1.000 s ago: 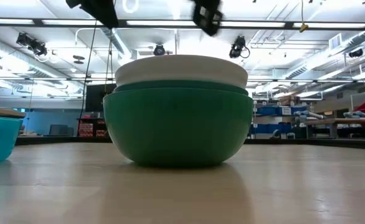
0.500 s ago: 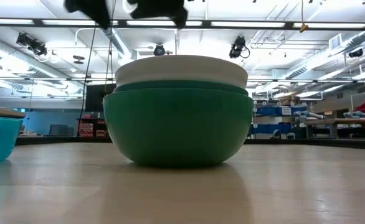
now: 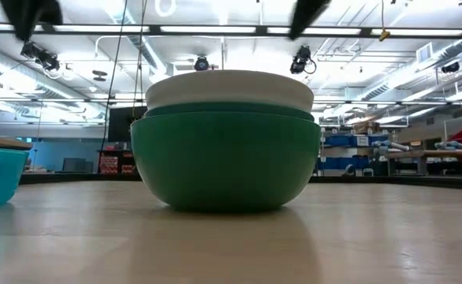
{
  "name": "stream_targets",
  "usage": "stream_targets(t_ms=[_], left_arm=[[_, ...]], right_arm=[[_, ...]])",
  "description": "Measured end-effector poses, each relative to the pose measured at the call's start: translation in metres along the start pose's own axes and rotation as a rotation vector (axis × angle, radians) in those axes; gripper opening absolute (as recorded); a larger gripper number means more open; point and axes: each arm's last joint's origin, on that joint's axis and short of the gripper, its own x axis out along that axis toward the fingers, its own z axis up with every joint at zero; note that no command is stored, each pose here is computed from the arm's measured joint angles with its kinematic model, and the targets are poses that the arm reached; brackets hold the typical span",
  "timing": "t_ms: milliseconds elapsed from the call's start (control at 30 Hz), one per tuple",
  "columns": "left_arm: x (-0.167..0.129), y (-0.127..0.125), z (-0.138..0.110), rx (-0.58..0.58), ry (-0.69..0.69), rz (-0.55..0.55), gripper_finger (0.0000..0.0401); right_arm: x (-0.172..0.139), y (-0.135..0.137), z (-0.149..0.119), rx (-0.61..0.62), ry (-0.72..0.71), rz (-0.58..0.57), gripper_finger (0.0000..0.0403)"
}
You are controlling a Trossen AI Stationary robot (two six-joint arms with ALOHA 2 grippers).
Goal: Nest bowls inside each other
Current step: Stack the blue bowl on top of the violet bowl
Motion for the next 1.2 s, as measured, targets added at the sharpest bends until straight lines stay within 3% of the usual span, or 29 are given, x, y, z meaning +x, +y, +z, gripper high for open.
stream_targets(t_ms=[133,267,467,667,900,1200], left_arm=[[0.035,-0.009,-0.013,0.044,0.052,0.018,0.0144],[0.074,-0.009,-0.025,0.042,0.071,0.077,0.0144],[0.118,-0.012,-0.029,0.003,0.007,-0.013,0.0144],[0.124,-0.012,-0.029,-0.056,-0.008,-0.031,0.0145],[0.124,-0.011,-0.031,-0.107,0.029,-0.032,0.0145],[0.136,-0.011,-0.034,-0.171,0.164,0.044,0.0145]], right_arm=[[-0.029,-0.023,-0.022,0.07,0.036,-0.084,0.0098],[-0.056,-0.04,-0.04,0.161,0.021,-0.094,0.0098],[-0.078,-0.05,-0.063,0.263,-0.027,-0.043,0.0098],[-0.073,-0.048,-0.081,0.304,-0.002,-0.043,0.0097],[-0.05,-0.033,-0.093,0.27,0.059,-0.062,0.01],[-0.03,-0.025,-0.1,0.276,0.102,-0.057,0.0103]])
